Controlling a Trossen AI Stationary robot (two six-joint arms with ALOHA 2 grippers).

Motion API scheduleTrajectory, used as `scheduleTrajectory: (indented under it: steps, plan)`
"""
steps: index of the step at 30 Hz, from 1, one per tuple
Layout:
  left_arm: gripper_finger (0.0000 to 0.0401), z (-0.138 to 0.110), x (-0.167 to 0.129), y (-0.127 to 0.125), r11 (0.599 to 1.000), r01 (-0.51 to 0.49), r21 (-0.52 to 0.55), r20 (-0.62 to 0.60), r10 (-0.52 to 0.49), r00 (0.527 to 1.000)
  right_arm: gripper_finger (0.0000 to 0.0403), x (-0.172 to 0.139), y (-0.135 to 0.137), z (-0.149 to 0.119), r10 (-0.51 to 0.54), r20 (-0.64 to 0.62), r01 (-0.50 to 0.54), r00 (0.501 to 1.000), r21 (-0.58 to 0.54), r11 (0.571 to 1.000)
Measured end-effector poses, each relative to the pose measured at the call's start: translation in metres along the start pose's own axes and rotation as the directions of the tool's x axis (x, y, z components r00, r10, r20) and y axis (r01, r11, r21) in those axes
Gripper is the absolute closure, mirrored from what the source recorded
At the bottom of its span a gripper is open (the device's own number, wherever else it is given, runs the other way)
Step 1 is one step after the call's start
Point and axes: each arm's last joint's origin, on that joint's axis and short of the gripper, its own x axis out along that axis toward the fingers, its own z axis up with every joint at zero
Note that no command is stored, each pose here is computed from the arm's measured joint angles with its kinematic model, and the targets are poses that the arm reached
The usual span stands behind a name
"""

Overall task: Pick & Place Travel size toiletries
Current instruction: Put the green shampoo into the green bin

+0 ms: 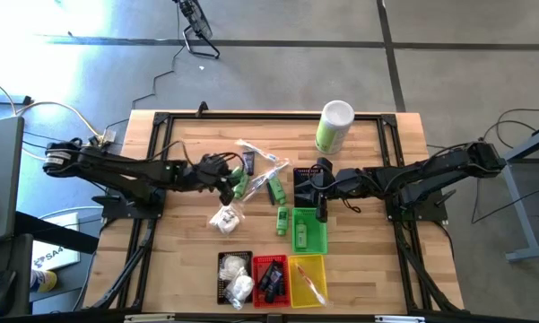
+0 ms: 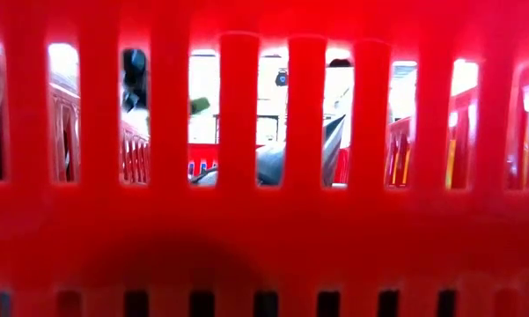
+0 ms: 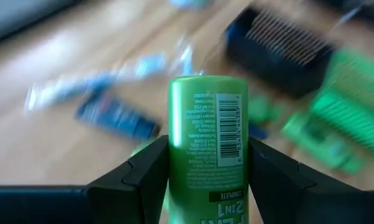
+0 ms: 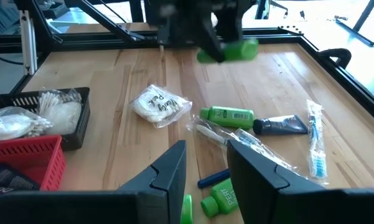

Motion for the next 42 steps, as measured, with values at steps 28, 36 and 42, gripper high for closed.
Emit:
scheduleTrajectory:
  steps: [28, 36, 42]
  plan:
    - [0.0212, 0.031, 0.026, -0.031, 0.853, -0.025, 0.521, 0.404, -0.221, 0.888, 0.0294, -0.002, 0.003, 0.020, 0.053, 0.204, -0.055, 0.978, 0.006, 0.998]
    - [0.0212, 0.031, 0.032, -0.028, 0.835, -0.181, 0.520, 0.454, -0.090, 0.887, 0.0294, 0.004, -0.001, 0.018, -0.122, 0.212, 0.075, 0.970, 0.215, 0.974]
    - [0.0212, 0.031, 0.032, -0.028, 0.834, -0.183, 0.521, 0.452, -0.088, 0.888, 0.0294, 0.031, 0.003, 0.011, -0.139, 0.261, 0.074, 0.955, 0.244, 0.967]
